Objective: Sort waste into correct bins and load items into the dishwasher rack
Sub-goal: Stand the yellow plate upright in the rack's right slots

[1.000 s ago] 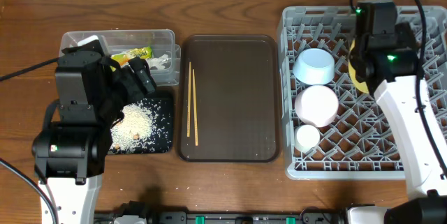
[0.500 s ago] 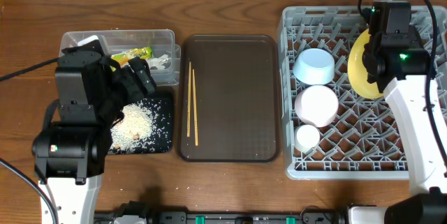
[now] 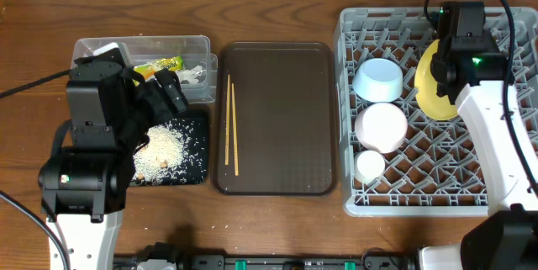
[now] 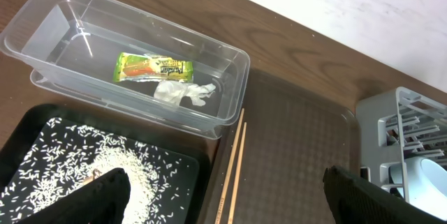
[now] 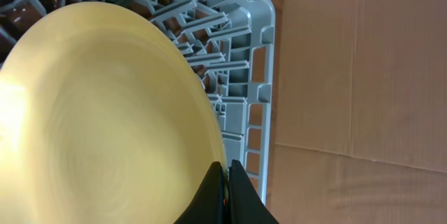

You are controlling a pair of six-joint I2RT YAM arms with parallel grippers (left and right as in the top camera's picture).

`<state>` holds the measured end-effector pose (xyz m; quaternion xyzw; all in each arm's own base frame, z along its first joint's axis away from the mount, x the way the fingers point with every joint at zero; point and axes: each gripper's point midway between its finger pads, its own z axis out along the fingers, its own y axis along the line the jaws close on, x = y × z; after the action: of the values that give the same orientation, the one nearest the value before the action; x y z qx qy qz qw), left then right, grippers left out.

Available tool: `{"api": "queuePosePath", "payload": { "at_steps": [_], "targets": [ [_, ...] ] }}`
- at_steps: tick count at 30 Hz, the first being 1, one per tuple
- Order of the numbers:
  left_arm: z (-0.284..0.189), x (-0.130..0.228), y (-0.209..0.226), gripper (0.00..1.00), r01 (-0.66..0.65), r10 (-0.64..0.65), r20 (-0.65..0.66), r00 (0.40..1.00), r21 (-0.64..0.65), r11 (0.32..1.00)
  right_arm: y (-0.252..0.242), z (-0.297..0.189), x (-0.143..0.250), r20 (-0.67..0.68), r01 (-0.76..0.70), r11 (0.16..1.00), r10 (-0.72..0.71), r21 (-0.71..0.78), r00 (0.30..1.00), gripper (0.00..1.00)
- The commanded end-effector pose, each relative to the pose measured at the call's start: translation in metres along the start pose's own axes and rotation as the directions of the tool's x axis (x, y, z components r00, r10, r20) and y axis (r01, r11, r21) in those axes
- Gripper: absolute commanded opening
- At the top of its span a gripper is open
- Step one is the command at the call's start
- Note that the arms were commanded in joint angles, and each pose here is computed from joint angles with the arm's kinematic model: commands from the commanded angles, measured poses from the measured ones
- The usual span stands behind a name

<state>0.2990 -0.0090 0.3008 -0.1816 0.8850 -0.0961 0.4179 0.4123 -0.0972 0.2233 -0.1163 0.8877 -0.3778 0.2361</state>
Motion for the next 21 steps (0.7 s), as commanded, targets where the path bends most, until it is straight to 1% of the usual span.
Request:
{"api": "queuePosePath", "payload": {
  "at_steps": [1,5,14,21],
  "targets": [
    [-0.003,-0.005,-0.001,0.91,-0.006,0.006,0.015,1.000,0.002,1.000,-0.005,0.003,-0.008,0.022,-0.021,1.000,0.021,0.014,1.000,0.01],
    [-0.003,-0.005,-0.001,0.91,-0.006,0.006,0.015,1.000,0.001,1.000,-0.009,0.003,-0.018,0.058,-0.052,0.998,0.050,0.029,0.997,0.01],
    [-0.003,-0.005,-0.001,0.91,-0.006,0.006,0.015,1.000,0.002,1.000,-0.004,0.004,-0.018,0.065,-0.053,0.999,0.053,0.000,0.996,0.03],
    [-0.003,-0.005,-0.001,0.91,-0.006,0.006,0.015,1.000,0.002,1.000,0.000,0.009,-0.020,0.062,-0.062,0.998,0.062,-0.004,0.996,0.01]
  ]
}}
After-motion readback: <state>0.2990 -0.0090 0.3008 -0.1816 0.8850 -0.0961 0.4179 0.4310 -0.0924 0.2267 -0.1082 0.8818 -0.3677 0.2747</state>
